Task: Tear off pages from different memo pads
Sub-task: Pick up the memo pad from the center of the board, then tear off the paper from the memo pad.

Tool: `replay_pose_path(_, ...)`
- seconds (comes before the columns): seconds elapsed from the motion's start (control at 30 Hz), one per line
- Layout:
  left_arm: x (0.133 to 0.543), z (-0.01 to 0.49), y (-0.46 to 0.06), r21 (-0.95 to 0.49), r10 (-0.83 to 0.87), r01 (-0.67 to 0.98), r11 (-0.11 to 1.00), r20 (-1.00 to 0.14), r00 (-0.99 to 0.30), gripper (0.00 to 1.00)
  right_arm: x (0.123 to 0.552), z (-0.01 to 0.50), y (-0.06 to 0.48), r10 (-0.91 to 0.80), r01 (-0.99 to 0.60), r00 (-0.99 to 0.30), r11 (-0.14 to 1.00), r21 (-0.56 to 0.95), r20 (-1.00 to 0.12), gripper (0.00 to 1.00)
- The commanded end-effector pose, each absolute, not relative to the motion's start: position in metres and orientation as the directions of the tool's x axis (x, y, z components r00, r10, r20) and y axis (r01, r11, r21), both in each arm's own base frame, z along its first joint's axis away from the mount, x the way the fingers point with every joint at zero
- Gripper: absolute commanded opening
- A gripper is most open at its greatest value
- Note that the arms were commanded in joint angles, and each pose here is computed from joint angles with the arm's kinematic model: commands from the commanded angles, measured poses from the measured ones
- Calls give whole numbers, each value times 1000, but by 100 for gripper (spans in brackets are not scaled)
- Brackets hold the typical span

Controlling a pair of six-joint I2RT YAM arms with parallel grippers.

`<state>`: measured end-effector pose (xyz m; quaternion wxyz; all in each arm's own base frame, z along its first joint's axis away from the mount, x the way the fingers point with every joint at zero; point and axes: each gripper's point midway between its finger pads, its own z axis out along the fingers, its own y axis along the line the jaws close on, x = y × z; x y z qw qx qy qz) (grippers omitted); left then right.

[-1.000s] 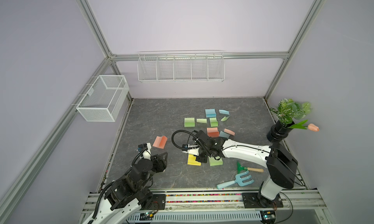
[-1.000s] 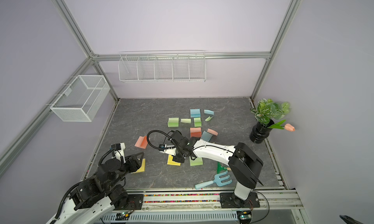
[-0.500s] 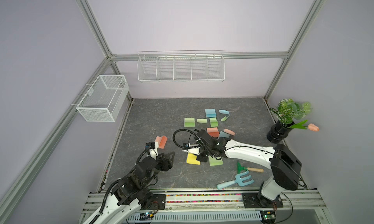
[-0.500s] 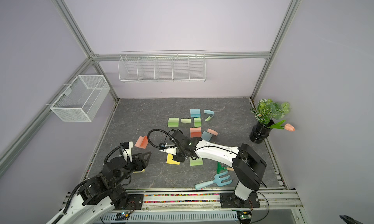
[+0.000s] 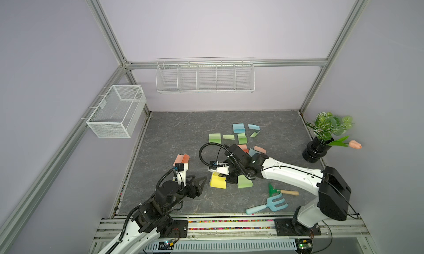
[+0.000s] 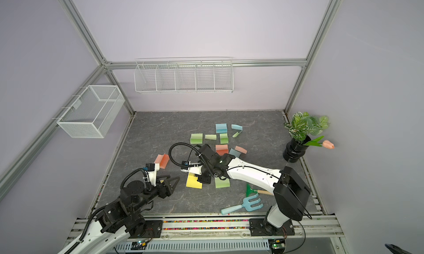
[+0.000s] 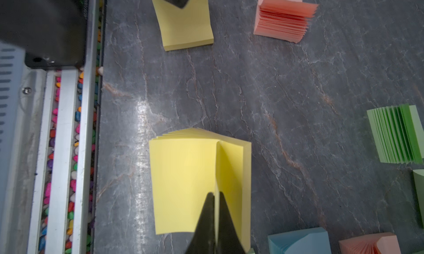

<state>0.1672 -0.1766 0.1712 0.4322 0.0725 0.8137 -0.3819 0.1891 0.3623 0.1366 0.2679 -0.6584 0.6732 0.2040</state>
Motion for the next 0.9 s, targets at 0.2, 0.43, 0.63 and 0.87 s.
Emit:
replay_pose_path(0.2,156,188,-210,-583,-144,579,571,-765,-628,83,149,196,367,-641,-997,47,-81,6,-766,6)
replay_pose_path(0.43,149,194,-216,-584,-135,629,514,-779,-613,81,141,213,363,-606,-995,68,-101,-9,-793,7)
replay_pose_path(0.63,140,205,-220,-602,-153,663,445,-780,-606,76,140,217,361,-588,-994,81,-105,-23,-805,7)
replay_pose_path(0.87,134,209,-220,-623,-167,665,412,-769,-617,37,143,220,359,-577,-995,98,-87,-58,-811,7)
